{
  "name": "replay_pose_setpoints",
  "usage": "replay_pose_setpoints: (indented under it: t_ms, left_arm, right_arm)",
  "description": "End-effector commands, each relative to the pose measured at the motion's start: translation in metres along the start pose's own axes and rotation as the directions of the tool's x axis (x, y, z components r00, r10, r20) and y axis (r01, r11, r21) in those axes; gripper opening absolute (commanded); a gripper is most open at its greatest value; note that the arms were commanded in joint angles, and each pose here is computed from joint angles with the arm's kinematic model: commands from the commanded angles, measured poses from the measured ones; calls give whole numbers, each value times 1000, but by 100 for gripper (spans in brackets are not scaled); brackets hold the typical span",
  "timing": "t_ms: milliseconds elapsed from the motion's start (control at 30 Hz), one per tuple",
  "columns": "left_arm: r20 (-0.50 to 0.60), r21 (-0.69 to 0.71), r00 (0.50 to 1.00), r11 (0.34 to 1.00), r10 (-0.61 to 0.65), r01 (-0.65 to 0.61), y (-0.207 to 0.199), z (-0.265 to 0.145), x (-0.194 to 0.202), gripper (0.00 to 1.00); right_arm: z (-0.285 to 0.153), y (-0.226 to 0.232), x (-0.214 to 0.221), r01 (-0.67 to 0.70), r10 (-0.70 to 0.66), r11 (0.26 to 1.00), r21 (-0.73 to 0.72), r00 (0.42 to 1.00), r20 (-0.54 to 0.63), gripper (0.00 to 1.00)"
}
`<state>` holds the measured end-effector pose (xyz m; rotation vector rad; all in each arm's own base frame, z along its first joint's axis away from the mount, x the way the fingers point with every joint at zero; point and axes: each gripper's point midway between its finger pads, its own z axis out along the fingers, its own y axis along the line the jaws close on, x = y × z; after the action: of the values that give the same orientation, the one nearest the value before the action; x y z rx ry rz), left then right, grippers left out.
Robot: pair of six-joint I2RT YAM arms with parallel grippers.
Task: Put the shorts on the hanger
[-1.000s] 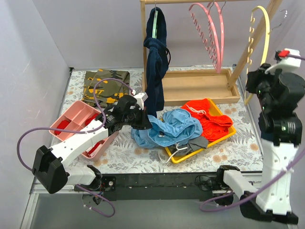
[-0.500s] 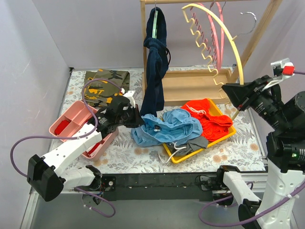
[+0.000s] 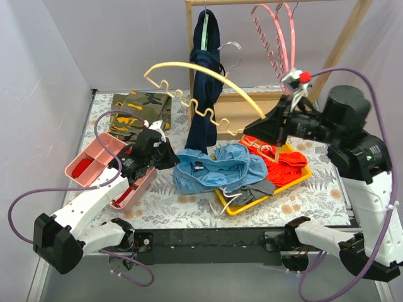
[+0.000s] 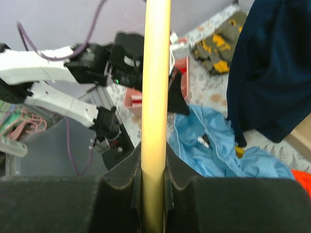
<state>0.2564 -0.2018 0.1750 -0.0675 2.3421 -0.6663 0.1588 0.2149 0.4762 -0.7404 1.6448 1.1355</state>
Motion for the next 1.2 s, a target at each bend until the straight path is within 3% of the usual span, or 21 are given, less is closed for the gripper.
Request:
replay_pose_setpoints:
  t_ms: [0,233,500,733,967,1167]
  left_arm:
    - [79,-39,994,996,-75,79,15,-7,-15,0]
    - [68,-78,993,992,-94,99,26,1,-17,0]
    - [57,-104,994,990,-93,98,33,13,-24,0]
    - [73,-95,995,993,-67,74,26,14,-40,0]
    - [61,-33,998,999,-18,20,11,-4,-45,0]
    - [48,79,995,992,91,-95,-17,-23,-40,0]
  right_arm:
    - [-3,-17,40,88,-74,988,128,991,-112,1]
    - [-25,-18,118,63,-15,984,168,962,-273,1]
    - [-50,-8,133,45,25,978,205,945,-326,1]
    - [-33,-12,173,31,46,987,159,888,-458,1]
    - [-11,-37,175,92,22,972,218,882,-470,1]
    - [15,-29,181,57,-1,992,112,895,-446,1]
